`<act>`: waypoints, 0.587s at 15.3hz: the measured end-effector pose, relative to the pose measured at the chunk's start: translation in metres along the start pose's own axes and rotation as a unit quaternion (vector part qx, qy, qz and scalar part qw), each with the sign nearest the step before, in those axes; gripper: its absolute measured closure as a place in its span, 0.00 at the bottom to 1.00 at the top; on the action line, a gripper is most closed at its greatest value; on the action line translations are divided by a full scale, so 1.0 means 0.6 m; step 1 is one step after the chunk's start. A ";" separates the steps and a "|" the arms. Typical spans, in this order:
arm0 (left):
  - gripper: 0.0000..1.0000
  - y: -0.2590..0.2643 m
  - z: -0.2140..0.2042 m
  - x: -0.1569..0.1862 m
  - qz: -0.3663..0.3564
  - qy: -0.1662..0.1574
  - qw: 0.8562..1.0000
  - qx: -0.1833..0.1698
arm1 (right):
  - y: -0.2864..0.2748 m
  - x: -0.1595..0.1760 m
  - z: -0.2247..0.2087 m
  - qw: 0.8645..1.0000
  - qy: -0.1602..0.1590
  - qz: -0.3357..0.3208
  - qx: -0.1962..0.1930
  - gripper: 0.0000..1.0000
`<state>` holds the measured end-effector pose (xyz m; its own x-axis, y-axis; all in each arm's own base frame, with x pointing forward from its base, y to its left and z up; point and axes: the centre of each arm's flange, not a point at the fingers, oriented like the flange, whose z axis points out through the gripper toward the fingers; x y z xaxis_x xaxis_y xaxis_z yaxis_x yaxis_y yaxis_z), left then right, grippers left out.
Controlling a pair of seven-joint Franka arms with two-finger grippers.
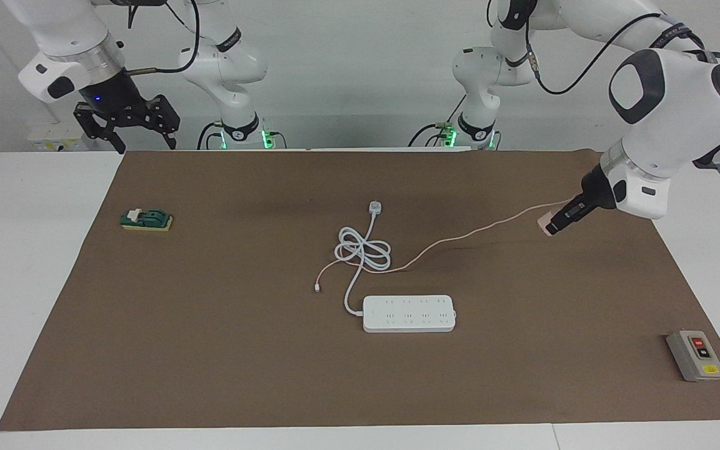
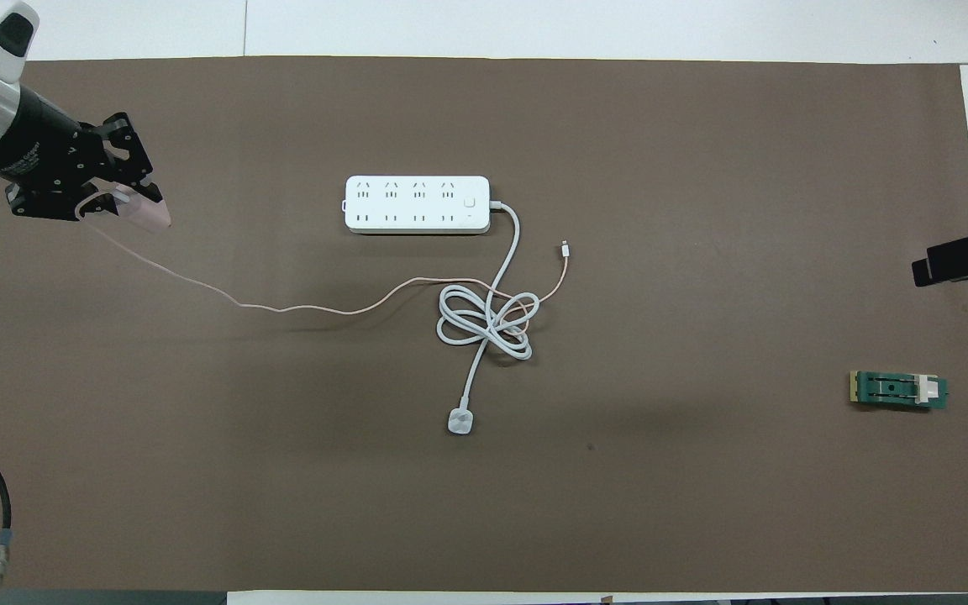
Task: Plug charger into power strip
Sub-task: 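Return the right gripper to rest while the left gripper turns the charger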
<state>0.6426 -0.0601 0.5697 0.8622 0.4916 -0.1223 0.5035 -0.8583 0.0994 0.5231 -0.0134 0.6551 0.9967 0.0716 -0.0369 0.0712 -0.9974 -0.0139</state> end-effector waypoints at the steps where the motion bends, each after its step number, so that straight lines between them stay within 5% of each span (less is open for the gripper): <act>1: 0.70 -0.003 -0.006 0.005 -0.026 0.017 0.999 0.005 | -0.003 0.001 0.001 1.000 0.000 -0.002 -0.004 0.00; 4: 0.70 0.005 -0.013 0.006 -0.160 0.046 0.986 0.004 | -0.003 0.007 0.006 1.000 0.009 -0.003 -0.015 0.00; 9: 0.70 0.044 0.013 -0.004 -0.274 0.048 0.961 -0.002 | -0.006 0.013 0.021 1.000 0.012 0.000 -0.017 0.00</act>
<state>0.6534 -0.0849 0.5648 0.4686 0.8809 -0.0659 0.8833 -0.4662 0.0494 0.5301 -0.0090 0.6425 0.9974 0.0712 -0.0130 0.0714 -0.9973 0.0196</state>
